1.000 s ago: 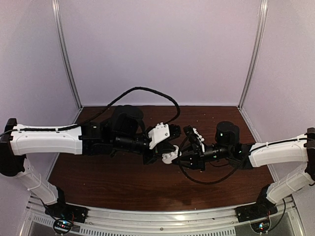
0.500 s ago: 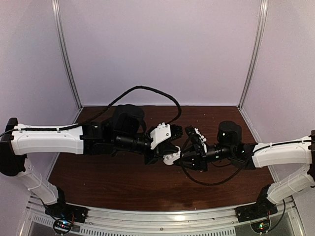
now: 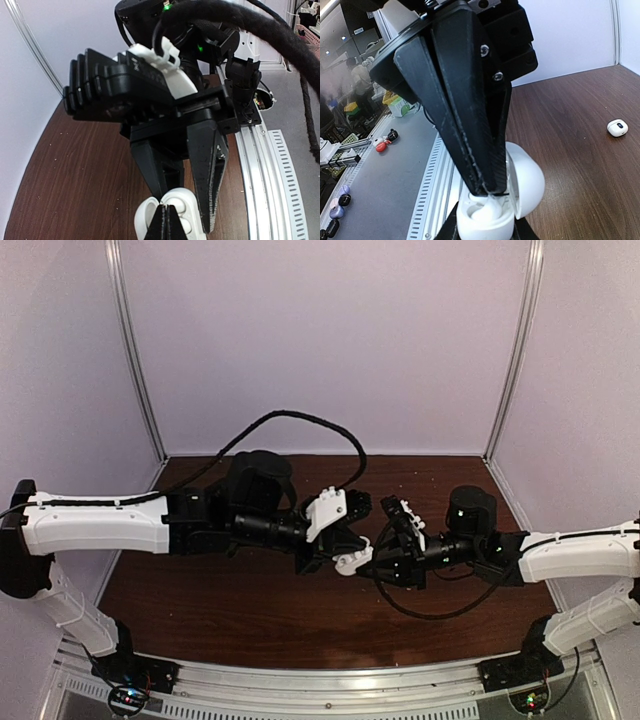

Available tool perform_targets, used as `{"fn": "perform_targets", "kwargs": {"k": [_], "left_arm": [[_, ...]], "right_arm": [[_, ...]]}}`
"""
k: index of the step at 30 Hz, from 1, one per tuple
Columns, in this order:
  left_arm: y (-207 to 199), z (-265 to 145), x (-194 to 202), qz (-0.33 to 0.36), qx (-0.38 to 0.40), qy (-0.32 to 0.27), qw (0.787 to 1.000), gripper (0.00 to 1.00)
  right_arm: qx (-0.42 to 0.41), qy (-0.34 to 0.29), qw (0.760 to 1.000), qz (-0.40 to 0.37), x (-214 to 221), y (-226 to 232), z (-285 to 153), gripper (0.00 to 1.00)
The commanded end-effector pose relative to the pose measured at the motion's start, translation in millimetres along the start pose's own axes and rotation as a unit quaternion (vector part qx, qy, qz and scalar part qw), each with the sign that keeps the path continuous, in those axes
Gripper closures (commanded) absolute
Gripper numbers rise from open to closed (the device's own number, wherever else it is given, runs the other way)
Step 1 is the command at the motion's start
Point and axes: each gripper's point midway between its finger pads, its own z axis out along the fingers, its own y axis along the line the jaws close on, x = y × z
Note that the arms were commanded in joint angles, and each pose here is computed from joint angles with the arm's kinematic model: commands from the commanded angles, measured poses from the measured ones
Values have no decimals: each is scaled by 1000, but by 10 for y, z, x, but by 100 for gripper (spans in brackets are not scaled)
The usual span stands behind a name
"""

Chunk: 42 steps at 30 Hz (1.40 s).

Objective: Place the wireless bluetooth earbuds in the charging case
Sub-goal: Insert the right earbud into the right side groove of the charging case, then close the charging case with the earbuds inside.

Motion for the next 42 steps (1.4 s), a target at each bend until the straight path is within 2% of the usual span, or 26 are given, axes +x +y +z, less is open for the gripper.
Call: {"fn": "perform_targets", "kwargs": {"k": [1,3,6,14,24,27,30,32,38,42], "left_arm": [[-77,-54,-37,-5,11,6,1000,100],[-66,-80,-68,-3,9,5,1000,100],[-54,-97,-72,-2,6,8,1000,93],[42,-210,-253,9,-16,-11,1000,84],[213,-461,-435,0,-46,-41,998,80],[269,-514,-415,-9,-51,-44,998,80],[249,-483,-380,-8,-43,-40,998,87],[257,-456,-339,-10,-44,-34,998,88],[581,-640,-157,-82,-64,-52,993,77],[751,-677,29,-109,-80,-49,990,77]], "right_arm": [[17,-54,997,-53,-325,9,-52,100],[19,-53,997,-51,-311,3,-55,100],[20,-53,997,-51,-314,-2,-56,100],[23,-43,998,-43,-242,-35,-37,100],[26,-37,998,-38,-194,-69,-18,100],[26,-37,998,-37,-196,-71,-15,100],[25,-38,998,-37,-205,-68,-15,100],[24,-39,998,-39,-221,-59,-14,100],[19,-45,998,-44,-253,-10,-48,100],[8,-49,998,-47,-278,44,-60,100]]}}
